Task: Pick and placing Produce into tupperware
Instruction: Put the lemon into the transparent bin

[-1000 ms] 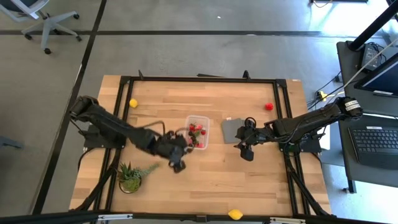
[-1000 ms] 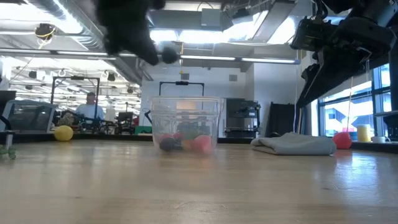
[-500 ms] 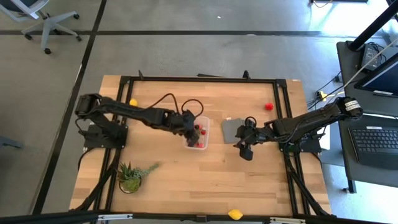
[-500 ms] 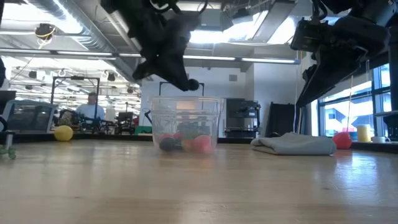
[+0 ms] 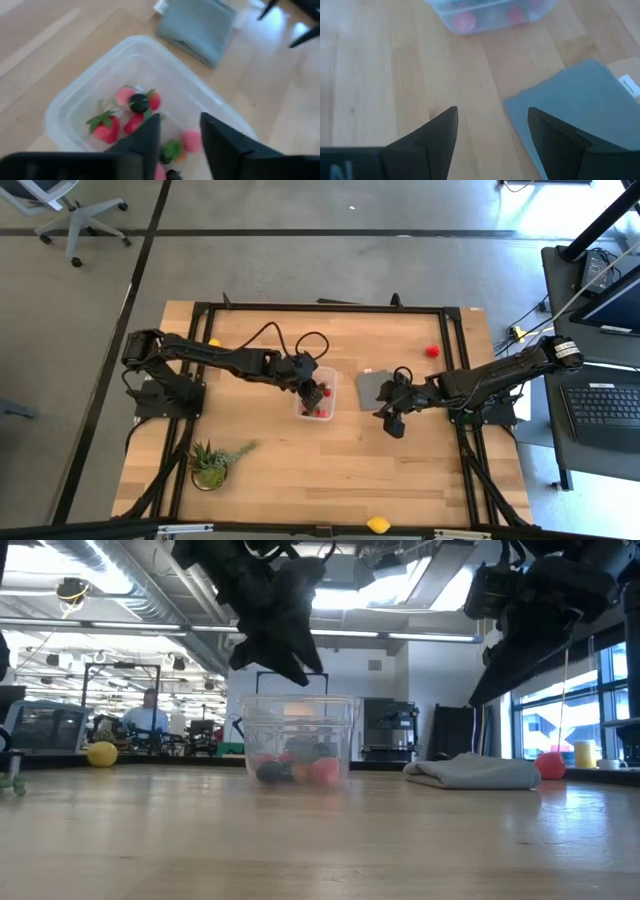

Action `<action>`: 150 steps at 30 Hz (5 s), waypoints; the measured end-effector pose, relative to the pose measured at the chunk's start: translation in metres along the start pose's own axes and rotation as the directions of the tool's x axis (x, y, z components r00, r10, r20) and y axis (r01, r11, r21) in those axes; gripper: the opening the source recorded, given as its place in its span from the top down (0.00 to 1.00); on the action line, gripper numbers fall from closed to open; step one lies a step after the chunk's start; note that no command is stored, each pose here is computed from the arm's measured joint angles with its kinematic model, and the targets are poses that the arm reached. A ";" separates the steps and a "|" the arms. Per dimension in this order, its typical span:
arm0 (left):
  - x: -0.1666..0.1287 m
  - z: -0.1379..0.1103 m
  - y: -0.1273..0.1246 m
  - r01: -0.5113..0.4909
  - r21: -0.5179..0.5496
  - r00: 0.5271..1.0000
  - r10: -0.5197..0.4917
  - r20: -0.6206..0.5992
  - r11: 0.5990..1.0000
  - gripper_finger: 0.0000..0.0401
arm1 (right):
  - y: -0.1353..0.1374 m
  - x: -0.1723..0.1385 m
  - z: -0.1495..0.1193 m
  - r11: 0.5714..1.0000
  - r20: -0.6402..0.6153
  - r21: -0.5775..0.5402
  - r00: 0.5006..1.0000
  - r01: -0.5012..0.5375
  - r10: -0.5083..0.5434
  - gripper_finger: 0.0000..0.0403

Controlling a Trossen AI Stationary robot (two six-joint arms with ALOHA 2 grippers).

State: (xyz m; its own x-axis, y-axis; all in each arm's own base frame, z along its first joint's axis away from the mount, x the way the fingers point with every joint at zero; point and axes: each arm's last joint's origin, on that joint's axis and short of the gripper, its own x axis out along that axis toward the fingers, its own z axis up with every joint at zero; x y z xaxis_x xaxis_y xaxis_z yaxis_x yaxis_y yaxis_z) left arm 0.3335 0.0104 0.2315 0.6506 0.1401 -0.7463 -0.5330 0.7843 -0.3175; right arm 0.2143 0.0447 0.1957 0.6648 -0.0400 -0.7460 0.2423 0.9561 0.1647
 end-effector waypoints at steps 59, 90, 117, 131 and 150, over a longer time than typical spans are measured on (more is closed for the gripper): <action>-0.149 -0.074 -0.023 -0.062 0.375 0.997 0.075 -0.020 0.925 0.40 | 0.109 -0.130 0.153 0.872 0.569 -0.228 0.668 -0.433 0.481 0.04; -0.149 -0.076 -0.015 -0.161 0.452 0.984 0.175 0.011 0.877 0.40 | 0.287 0.013 0.021 0.990 -0.559 -0.119 0.829 -0.076 -0.004 0.04; -0.149 -0.076 -0.015 -0.161 0.453 0.984 0.175 0.011 0.877 0.40 | 0.301 0.097 -0.050 0.981 -0.728 -0.183 0.679 -0.059 -0.095 0.09; -0.149 -0.076 -0.015 -0.161 0.453 0.984 0.176 0.010 0.877 0.40 | 0.300 0.099 -0.051 0.976 -0.728 -0.204 0.677 -0.072 -0.102 0.49; -0.149 -0.076 -0.016 -0.156 0.444 0.985 0.170 0.010 0.882 0.40 | 0.227 0.053 0.061 0.976 -0.631 -0.197 0.749 0.097 -0.202 0.49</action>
State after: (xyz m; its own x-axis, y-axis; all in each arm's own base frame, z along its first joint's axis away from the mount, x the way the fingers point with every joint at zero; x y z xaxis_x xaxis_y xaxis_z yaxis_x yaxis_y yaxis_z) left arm 0.2038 -0.0690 0.3033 0.5557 0.2771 -0.7838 -0.3318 0.9384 0.0965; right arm 0.3480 0.2420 0.2332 0.0029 -0.0394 -0.9992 0.1614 0.9861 -0.0385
